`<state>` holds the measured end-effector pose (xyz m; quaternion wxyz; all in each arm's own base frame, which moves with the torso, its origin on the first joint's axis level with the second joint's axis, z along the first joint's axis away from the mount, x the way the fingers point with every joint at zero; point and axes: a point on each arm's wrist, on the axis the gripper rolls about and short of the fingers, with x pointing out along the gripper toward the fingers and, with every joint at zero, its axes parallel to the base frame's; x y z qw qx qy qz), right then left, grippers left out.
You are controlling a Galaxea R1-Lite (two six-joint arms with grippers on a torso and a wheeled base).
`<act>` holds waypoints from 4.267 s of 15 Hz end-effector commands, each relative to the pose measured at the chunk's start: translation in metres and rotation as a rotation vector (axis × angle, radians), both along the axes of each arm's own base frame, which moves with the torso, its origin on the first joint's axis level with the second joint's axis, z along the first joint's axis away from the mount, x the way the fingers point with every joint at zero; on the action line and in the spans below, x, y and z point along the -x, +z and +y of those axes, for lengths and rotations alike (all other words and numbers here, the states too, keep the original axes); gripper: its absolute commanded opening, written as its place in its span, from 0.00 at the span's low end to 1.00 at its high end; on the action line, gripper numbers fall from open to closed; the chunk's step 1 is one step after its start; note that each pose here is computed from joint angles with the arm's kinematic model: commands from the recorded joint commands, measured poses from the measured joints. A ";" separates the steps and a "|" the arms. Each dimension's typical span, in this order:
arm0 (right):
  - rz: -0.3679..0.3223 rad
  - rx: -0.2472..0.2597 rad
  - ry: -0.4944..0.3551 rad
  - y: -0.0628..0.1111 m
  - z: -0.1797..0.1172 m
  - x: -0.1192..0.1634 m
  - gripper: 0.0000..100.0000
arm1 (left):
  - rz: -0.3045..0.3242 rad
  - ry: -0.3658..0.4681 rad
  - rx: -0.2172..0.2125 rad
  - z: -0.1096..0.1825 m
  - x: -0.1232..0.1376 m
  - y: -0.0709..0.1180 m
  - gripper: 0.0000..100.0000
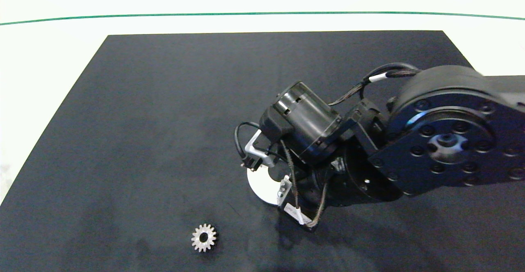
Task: Remove an incorrectly installed larger gear and replace it with the correct smaller gear
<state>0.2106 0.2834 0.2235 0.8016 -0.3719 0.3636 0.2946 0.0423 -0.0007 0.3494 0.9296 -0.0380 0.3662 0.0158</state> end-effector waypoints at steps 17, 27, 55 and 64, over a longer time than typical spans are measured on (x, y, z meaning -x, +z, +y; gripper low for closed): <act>0.040 -0.086 -0.158 -0.054 -0.113 0.040 0.07 | 0.030 -0.017 -0.008 0.000 -0.002 -0.004 1.00; 0.062 -0.065 -0.164 -0.064 -0.128 0.042 0.07 | 0.044 -0.015 -0.010 0.000 -0.007 -0.005 1.00; -0.081 -0.278 -0.666 0.039 -0.218 0.025 1.00 | 0.147 -0.131 -0.019 -0.013 -0.054 -0.036 1.00; -0.058 -0.292 -0.906 0.061 -0.251 0.005 1.00 | 0.230 -0.299 0.023 -0.061 -0.097 -0.087 1.00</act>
